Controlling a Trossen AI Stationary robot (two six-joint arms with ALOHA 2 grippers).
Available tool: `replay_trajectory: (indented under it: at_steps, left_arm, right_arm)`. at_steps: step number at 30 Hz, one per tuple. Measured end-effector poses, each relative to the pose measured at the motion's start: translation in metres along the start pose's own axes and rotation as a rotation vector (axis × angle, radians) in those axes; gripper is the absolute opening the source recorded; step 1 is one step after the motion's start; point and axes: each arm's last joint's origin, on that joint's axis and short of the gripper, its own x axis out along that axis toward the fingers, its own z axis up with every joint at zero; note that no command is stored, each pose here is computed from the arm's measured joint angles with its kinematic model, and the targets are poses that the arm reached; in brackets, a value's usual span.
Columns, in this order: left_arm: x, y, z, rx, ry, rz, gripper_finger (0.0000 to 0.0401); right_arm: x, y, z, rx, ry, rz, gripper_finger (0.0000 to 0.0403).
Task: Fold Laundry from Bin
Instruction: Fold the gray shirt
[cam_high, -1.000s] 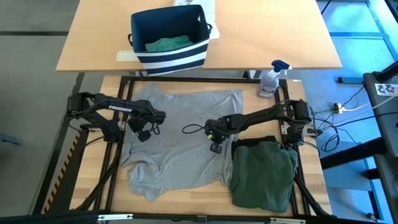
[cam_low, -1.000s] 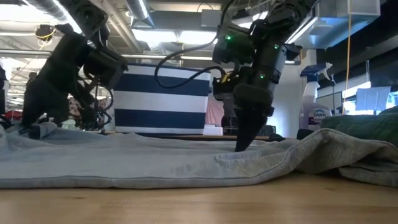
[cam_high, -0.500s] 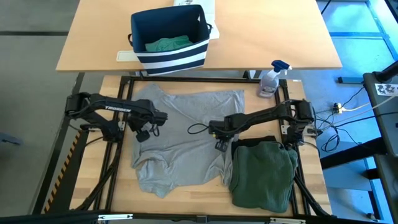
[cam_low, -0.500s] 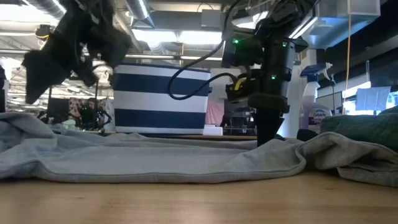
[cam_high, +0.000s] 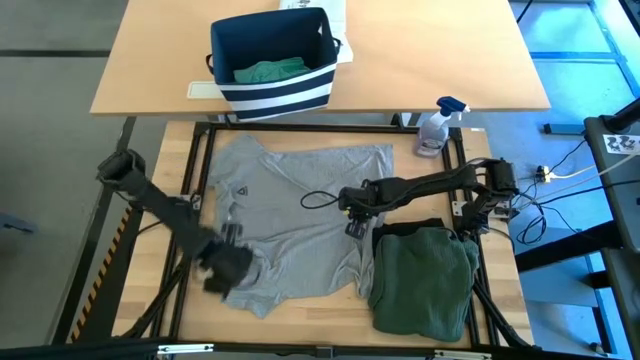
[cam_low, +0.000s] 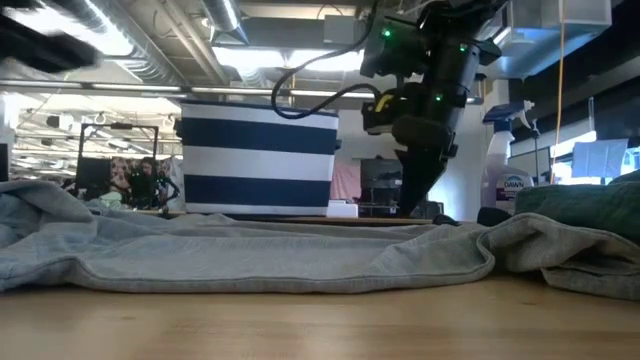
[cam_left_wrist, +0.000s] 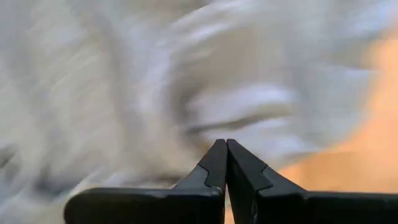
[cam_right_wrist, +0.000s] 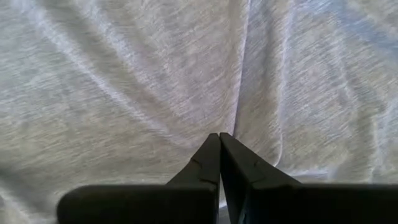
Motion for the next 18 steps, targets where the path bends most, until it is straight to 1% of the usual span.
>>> replay_trajectory:
  at_steps: [2, 4, 6, 9, 15, 18]
  left_arm:
    - [0.001, -0.024, -0.005, 0.068, -0.064, -0.031, 0.0]
    - [0.004, -0.042, -0.009, 0.125, -0.107, -0.049, 0.0]
    - [0.008, -0.056, -0.011, 0.165, -0.132, -0.067, 0.0]
    - [0.018, -0.068, -0.008, 0.177, -0.135, -0.101, 0.0013]
    - [0.03, -0.079, 0.006, 0.156, -0.153, -0.216, 0.008]
    - [0.03, -0.081, 0.008, 0.155, -0.165, -0.242, 0.0119]
  right_arm:
    - [0.0, 0.0, 0.0, 0.001, -0.005, 0.002, 0.0007]
    - [0.0, 0.001, 0.002, 0.002, -0.019, 0.007, 0.0007]
    - [0.0, 0.001, 0.003, 0.004, -0.028, 0.027, 0.0007]
    - [-0.001, 0.003, 0.006, 0.006, -0.053, 0.063, 0.0007]
    - [-0.001, 0.004, 0.01, -0.008, -0.086, 0.082, 0.0007]
    - [-0.001, 0.005, 0.01, -0.016, -0.092, 0.084, 0.0007]
